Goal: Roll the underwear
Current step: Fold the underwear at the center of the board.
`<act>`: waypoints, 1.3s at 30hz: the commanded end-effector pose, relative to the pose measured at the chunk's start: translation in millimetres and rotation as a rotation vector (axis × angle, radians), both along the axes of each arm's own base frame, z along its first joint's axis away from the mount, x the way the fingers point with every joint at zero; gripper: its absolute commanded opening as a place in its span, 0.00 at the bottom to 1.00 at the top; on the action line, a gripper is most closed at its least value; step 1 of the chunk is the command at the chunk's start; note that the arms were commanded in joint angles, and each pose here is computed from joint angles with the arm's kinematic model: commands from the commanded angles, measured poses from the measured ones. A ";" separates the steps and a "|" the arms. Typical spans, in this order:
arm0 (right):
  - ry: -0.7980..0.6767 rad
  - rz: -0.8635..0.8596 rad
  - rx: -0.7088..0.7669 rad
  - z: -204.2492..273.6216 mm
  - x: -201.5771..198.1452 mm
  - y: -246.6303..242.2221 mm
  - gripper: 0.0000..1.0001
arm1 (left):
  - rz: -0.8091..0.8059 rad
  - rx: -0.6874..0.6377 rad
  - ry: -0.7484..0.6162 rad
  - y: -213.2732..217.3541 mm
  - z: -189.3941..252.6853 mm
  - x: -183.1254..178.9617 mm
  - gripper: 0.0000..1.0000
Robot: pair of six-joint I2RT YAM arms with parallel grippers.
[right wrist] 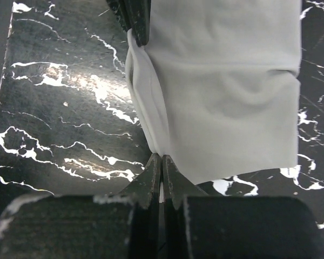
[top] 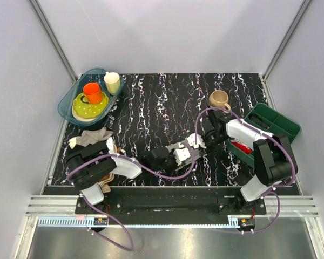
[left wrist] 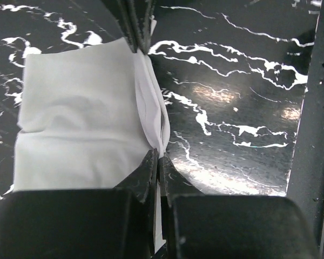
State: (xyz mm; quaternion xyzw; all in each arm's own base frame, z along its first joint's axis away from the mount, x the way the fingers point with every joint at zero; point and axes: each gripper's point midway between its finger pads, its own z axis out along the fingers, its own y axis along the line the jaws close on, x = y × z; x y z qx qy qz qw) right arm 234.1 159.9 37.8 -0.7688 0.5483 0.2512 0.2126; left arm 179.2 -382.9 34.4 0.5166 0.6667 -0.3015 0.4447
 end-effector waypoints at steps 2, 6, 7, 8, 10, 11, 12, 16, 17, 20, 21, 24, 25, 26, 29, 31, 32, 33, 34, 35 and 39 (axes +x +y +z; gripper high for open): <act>0.041 -0.045 0.029 11.2 13.6 10.4 0.04 | -0.008 -0.174 0.071 0.3 41.8 10.0 0.00; 0.067 -0.099 0.023 13.8 29.4 15.7 0.03 | 0.004 -0.183 0.120 7.8 41.4 23.1 0.00; 0.058 -0.111 0.028 19.0 38.7 19.0 0.03 | 0.009 -0.183 0.129 11.4 39.9 28.8 0.00; 0.075 -0.122 0.024 15.8 41.7 20.3 0.03 | 0.030 -0.181 0.172 13.7 35.2 30.6 0.00; 0.075 -0.145 0.028 19.8 52.5 24.2 0.03 | 0.055 -0.182 0.190 17.1 35.2 42.4 0.00; 0.091 -0.154 0.023 16.6 54.3 24.9 0.03 | 0.070 -0.173 0.212 19.1 31.2 44.9 0.00; 0.086 -0.167 0.025 19.4 61.1 26.5 0.03 | 0.076 -0.176 0.217 20.1 31.7 48.5 0.00; 0.094 -0.193 0.017 17.7 72.8 30.3 0.03 | 0.116 -0.189 0.232 23.3 36.2 67.3 0.00; 0.102 -0.201 0.013 14.8 74.3 30.0 0.03 | 0.126 -0.176 0.245 25.2 32.9 69.4 0.00; 0.097 -0.231 0.009 13.6 83.7 31.7 0.03 | 0.137 -0.161 0.263 24.6 32.0 78.7 0.00; 0.092 -0.249 0.011 14.2 88.4 32.8 0.04 | 0.134 -0.151 0.273 24.7 29.8 79.0 0.00; 0.087 -0.288 0.001 11.6 97.1 32.8 0.06 | 0.137 -0.128 0.302 26.6 22.7 81.3 0.00; 0.087 -0.298 -0.004 10.1 99.3 32.7 0.07 | 0.141 -0.125 0.310 27.5 21.2 81.8 0.00; 0.082 -0.305 -0.010 8.8 101.7 32.0 0.09 | 0.149 -0.115 0.321 28.8 17.5 81.9 0.00; 0.073 -0.349 -0.009 8.4 110.4 33.7 0.11 | 0.186 -0.100 0.344 33.2 12.4 85.6 0.07; 0.064 -0.423 0.000 11.4 121.8 34.9 0.19 | 0.254 -0.097 0.349 38.9 13.1 95.3 0.13; 0.063 -0.461 0.014 14.5 127.4 37.2 0.22 | 0.271 -0.103 0.355 40.4 15.7 97.7 0.20; 0.060 -0.489 0.019 16.5 131.2 37.8 0.27 | 0.324 -0.110 0.348 45.5 18.4 106.3 0.27; 0.050 -0.514 0.033 22.8 135.1 39.0 0.29 | 0.364 -0.131 0.362 48.3 27.3 109.7 0.32; 0.048 -0.571 0.042 26.2 142.0 39.7 0.31 | 0.391 -0.138 0.362 51.4 32.0 112.4 0.40; 0.066 -0.627 0.074 40.4 144.3 43.4 0.38 | 0.549 -0.178 0.335 76.7 55.6 129.3 0.48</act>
